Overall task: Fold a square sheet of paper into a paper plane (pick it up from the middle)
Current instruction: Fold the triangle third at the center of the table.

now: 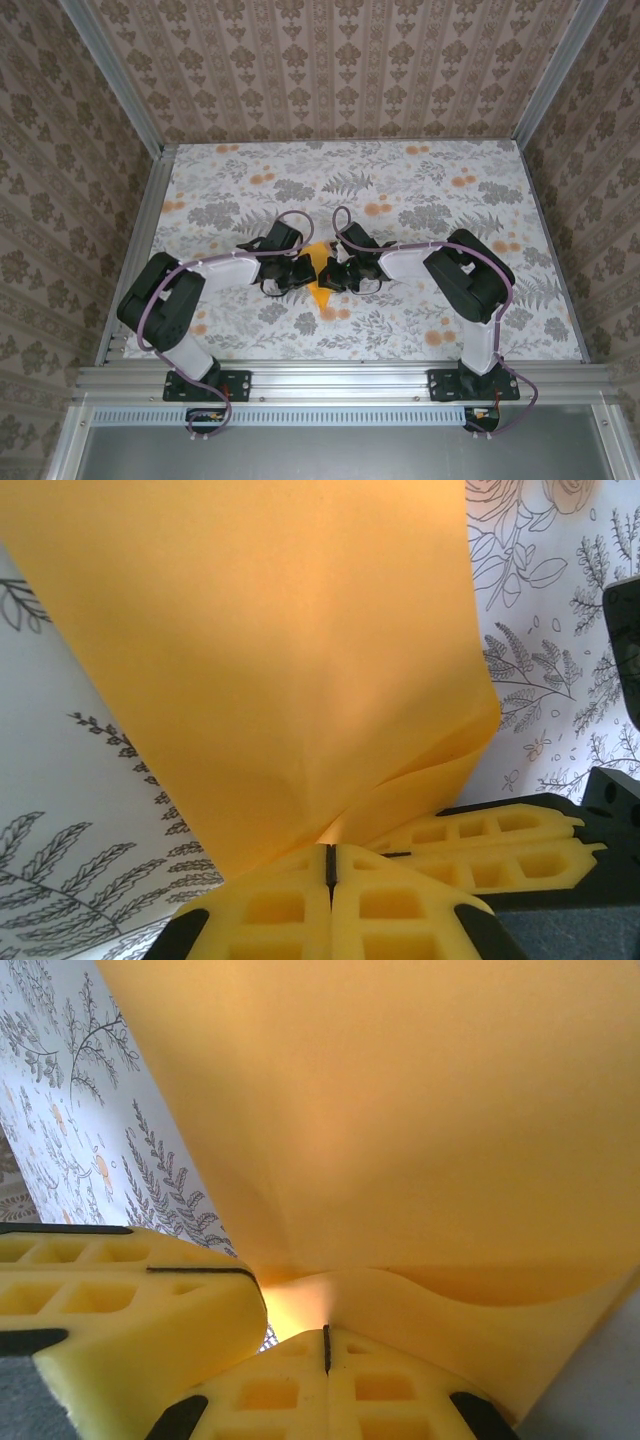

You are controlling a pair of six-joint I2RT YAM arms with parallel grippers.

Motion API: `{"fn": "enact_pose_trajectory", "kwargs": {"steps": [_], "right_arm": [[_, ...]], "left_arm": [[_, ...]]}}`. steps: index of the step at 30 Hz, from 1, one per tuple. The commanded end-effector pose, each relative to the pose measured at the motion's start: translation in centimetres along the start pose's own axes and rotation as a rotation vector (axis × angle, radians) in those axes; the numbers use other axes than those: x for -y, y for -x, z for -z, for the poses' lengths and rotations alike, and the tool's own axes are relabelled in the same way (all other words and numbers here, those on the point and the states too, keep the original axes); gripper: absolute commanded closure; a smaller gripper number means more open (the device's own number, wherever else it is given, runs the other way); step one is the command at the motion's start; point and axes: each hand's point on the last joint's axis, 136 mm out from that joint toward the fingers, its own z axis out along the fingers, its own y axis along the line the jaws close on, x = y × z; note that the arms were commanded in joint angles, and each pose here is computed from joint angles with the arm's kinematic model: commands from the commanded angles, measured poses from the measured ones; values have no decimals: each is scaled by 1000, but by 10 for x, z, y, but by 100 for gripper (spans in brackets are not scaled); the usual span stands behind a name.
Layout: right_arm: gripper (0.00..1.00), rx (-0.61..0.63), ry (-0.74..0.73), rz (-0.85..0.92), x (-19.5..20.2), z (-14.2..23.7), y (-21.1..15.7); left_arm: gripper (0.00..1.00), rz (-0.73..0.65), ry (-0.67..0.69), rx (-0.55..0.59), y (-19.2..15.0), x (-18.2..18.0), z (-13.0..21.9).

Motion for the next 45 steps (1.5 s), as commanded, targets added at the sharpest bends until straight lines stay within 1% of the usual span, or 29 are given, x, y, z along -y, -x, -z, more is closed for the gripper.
{"fn": "enact_pose_trajectory", "kwargs": {"steps": [1, 11, 15, 19, 27, 45], "right_arm": [[98, -22, 7, 13, 0, 1, -7], [97, 2, 94, 76, -27, 20, -4], [95, -6, 116, 118, -36, 33, -12], [95, -40, 89, 116, -27, 34, -25], [95, -119, 62, 89, -8, 22, -50], [95, -189, -15, 74, 22, 4, -63]], "left_arm": [[95, 38, 50, -57, -18, -20, -10], [97, 58, 94, -59, -24, -36, -12], [97, 60, 98, -57, -25, -37, -11], [97, 60, 99, -52, -25, -38, -11], [97, 59, 95, -49, -25, -36, -11], [97, 66, 125, -36, -25, -41, -8]]}}
